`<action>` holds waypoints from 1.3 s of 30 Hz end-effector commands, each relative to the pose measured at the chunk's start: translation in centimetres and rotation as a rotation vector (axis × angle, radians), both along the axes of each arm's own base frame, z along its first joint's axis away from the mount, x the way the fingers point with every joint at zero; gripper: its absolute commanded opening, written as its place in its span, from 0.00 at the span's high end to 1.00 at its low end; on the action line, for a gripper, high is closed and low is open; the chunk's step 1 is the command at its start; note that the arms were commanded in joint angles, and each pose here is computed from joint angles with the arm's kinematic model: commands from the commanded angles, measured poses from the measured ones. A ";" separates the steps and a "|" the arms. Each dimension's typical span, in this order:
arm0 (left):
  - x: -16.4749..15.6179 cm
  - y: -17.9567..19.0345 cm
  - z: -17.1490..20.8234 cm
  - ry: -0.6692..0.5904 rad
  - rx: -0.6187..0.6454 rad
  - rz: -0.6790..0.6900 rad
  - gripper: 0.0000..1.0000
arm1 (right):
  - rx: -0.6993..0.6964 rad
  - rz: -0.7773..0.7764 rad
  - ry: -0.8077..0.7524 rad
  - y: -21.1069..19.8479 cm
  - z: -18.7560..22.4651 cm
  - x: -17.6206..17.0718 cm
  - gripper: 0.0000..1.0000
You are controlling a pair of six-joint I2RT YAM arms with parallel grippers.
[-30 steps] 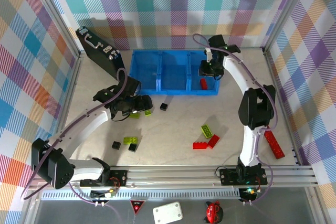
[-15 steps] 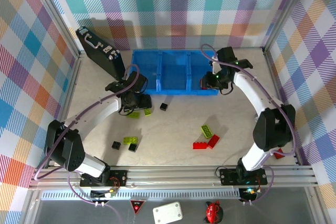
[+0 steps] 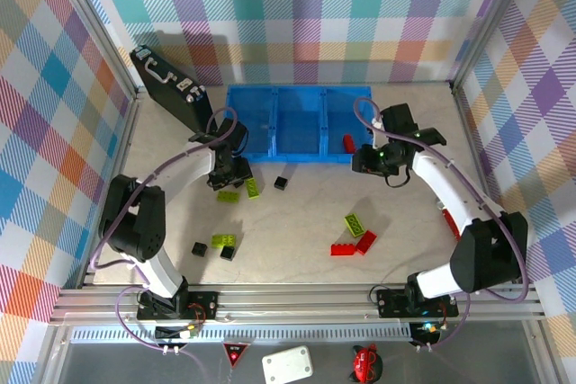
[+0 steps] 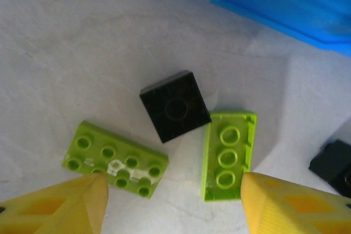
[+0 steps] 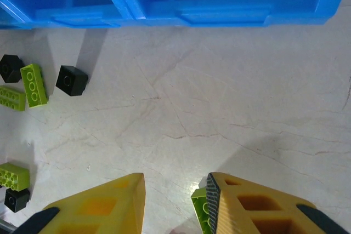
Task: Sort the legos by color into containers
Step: Pick up the lego from the middle-left of the table.
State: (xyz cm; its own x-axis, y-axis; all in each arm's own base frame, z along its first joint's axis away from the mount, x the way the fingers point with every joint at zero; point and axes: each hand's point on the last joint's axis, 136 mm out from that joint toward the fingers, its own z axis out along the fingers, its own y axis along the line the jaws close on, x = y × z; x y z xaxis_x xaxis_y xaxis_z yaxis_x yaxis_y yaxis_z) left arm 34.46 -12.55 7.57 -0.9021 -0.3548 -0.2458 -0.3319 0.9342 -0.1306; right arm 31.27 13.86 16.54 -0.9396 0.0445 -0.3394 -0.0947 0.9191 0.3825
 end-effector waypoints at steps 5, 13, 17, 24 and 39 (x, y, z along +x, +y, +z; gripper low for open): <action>2.8 -0.2 -0.9 -0.028 -0.048 0.068 0.37 | -0.002 -0.013 -0.015 -0.5 0.6 -1.0 0.63; 3.0 0.6 -3.3 0.006 -0.061 0.108 0.40 | -0.023 -0.024 -0.022 -1.1 1.0 -1.8 0.62; 3.4 0.4 -4.2 0.016 -0.076 0.112 0.43 | -0.025 -0.025 -0.024 -1.3 1.2 -2.2 0.62; 3.4 0.5 -5.4 0.032 -0.085 0.119 0.49 | -0.022 -0.034 -0.018 -1.5 1.0 -2.9 0.62; 3.0 0.6 -4.6 0.020 -0.103 0.120 0.62 | -0.016 -0.040 -0.039 -1.6 1.4 -3.2 0.62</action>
